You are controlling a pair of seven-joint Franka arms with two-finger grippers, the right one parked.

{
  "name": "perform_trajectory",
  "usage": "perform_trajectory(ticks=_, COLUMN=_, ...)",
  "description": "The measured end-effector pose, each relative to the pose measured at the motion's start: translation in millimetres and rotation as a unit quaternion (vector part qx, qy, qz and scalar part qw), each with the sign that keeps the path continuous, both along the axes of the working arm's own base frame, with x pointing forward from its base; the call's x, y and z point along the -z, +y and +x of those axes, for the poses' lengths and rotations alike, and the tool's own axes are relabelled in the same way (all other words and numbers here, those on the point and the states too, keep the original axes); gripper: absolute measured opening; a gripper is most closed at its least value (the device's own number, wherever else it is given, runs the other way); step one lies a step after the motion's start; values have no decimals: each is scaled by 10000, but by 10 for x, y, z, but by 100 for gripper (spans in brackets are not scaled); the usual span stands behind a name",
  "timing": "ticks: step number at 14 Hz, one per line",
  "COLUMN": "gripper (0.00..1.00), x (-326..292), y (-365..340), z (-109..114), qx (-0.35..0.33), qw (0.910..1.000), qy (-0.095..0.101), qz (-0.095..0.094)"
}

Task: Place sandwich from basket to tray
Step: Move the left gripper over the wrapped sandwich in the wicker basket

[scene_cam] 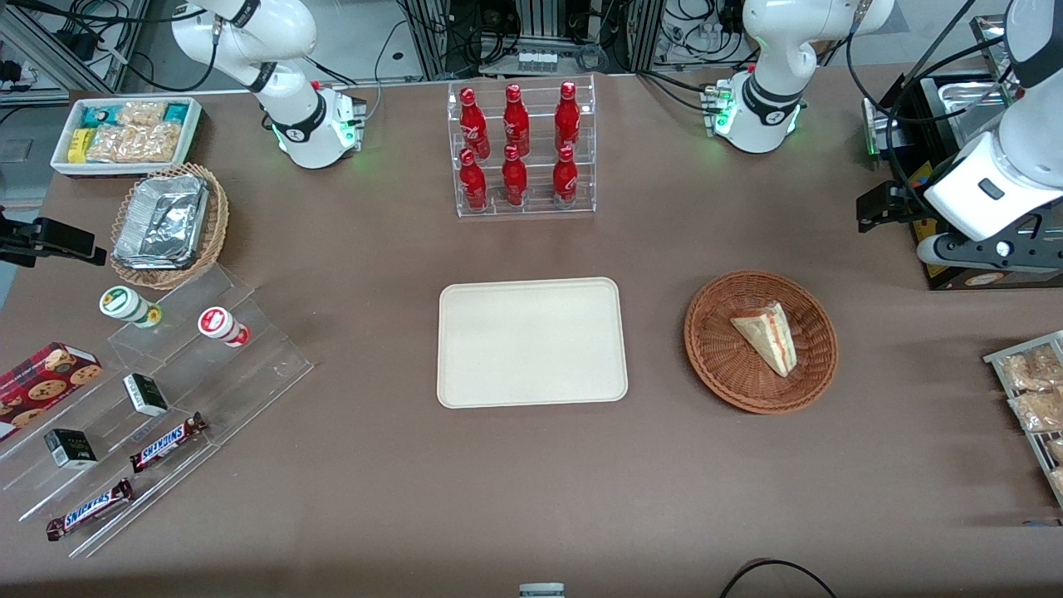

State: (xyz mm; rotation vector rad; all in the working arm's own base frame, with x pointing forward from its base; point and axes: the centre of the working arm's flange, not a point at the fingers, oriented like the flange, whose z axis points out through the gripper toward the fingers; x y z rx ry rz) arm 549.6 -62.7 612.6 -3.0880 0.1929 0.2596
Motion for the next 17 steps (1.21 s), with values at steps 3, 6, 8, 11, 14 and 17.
perform_trajectory(ticks=3, gripper=100, x=16, y=-1, z=13, qx=1, qw=10000, qy=-3, qz=-3)
perform_trajectory(ticks=6, gripper=100, x=196, y=-4, z=87, qx=2, qw=10000, qy=87, qz=-11)
perform_trajectory(ticks=8, gripper=100, x=542, y=-15, z=184, qx=7, qw=10000, qy=66, qz=-28)
perform_trajectory(ticks=11, gripper=100, x=1078, y=-32, z=222, qx=15, qw=10000, qy=-39, qz=-48)
perform_trajectory(ticks=14, gripper=100, x=1436, y=-41, z=192, qx=4, qw=9998, qy=-160, qz=-69)
perform_trajectory(ticks=17, gripper=100, x=1777, y=-45, z=96, qx=-50, qw=9991, qy=-419, qz=-93)
